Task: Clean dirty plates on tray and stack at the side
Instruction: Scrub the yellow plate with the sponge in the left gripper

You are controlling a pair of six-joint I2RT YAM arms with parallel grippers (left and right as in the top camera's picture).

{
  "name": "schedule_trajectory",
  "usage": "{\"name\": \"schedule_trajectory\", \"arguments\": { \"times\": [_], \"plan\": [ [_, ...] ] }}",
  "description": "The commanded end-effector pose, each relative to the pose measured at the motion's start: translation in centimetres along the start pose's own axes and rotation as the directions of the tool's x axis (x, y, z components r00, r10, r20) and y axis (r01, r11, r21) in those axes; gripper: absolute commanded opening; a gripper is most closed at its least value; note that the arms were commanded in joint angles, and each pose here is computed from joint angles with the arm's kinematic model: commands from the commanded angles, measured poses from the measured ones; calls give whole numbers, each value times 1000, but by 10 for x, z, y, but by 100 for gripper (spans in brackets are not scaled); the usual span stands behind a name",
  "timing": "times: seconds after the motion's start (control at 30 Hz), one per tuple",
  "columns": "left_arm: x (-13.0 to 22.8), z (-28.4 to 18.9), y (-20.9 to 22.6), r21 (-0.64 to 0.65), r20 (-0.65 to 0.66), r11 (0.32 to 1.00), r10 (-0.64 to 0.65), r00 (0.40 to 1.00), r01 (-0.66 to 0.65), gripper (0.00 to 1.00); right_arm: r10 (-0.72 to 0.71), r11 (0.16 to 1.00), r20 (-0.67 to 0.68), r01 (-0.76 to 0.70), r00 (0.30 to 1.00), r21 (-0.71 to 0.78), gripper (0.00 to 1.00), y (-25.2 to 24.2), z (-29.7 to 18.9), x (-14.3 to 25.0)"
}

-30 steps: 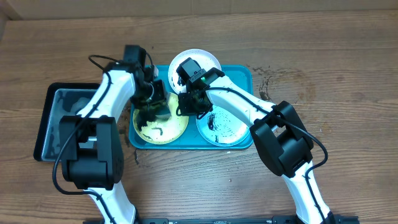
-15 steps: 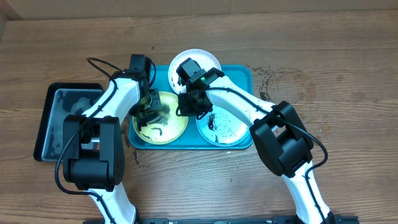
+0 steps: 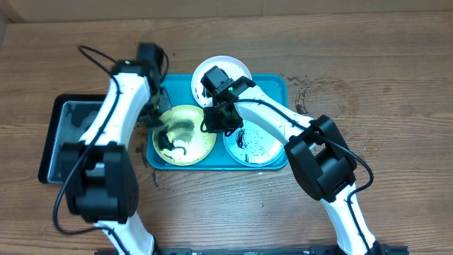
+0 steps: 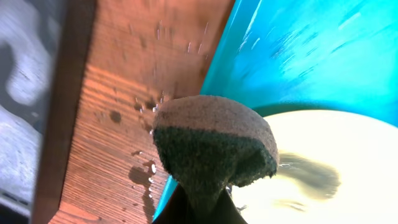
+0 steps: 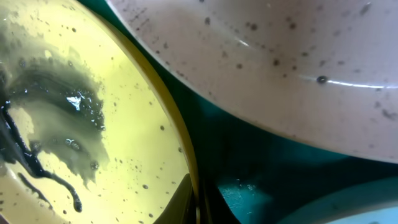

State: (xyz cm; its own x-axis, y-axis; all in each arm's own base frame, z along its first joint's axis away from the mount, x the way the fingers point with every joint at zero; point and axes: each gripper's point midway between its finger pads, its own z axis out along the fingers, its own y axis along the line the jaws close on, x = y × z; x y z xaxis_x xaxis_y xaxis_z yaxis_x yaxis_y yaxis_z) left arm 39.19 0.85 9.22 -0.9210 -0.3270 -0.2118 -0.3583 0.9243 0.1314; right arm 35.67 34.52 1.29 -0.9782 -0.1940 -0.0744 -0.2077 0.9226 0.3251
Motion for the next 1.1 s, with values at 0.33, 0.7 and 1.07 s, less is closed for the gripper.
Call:
{"name": "schedule_trajectory", "arguments": {
  "times": [0.33,0.7,1.07],
  "plan": [
    [43,-61,-67,427,-55,900,126,990,-91,4,-25,1000,117,26,993,-6,4,12,-38,-26],
    [86,20,-77,350,-223,935,134,966,-49,4,6,1000,98,-6,995,1,4,7,-37,-22],
    [100,71,-79,329,-227,943,134,965,-54,4,8,1000,94,-9,996,5,4,6,-36,-21]
  ]
}}
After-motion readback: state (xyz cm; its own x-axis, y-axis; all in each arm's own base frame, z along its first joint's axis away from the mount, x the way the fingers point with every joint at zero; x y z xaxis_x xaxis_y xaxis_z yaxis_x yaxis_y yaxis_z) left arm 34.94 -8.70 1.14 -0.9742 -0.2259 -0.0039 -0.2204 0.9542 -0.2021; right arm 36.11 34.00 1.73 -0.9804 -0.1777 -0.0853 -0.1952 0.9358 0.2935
